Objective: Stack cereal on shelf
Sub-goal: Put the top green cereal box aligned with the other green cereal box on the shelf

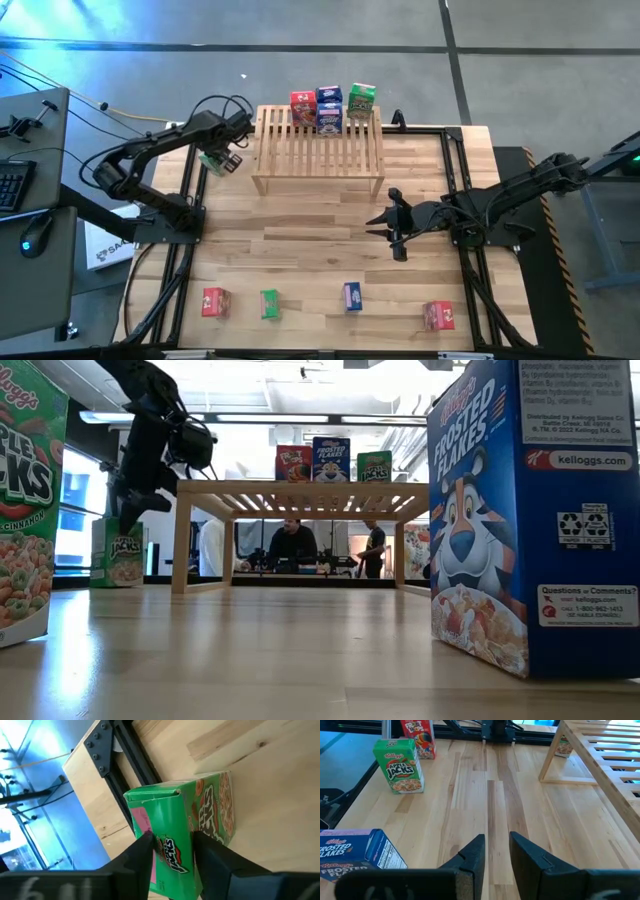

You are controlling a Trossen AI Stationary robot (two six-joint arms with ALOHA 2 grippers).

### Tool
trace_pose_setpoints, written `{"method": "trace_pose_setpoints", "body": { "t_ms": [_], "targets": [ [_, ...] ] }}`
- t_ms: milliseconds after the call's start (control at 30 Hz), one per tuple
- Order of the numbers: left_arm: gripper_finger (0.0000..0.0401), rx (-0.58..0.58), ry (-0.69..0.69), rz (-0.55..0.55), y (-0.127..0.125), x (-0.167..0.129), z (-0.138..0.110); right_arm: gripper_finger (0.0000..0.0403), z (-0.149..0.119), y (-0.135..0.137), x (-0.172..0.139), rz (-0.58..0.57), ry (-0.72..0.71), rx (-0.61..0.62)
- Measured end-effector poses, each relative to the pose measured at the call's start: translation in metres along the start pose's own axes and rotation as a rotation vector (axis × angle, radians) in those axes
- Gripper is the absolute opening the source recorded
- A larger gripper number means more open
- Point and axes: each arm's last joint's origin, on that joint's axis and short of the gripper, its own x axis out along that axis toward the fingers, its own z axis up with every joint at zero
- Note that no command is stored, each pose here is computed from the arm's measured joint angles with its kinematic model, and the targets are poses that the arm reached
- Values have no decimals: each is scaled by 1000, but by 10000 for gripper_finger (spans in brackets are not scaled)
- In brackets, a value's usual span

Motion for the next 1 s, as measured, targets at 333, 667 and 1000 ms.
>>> {"method": "trace_pose_setpoints", "body": {
  "t_ms": [333,667,1000],
  "targets": [
    [88,36,-78,-13,6,-27,-23,76,0,0,0,-5,-5,10],
    [87,1,-150,-30,28,-63,-67,76,1,0,0,-15,-10,21],
    [87,-65,-414,-139,52,-117,-105,76,2,0,0,-15,-22,33]
  ]
}}
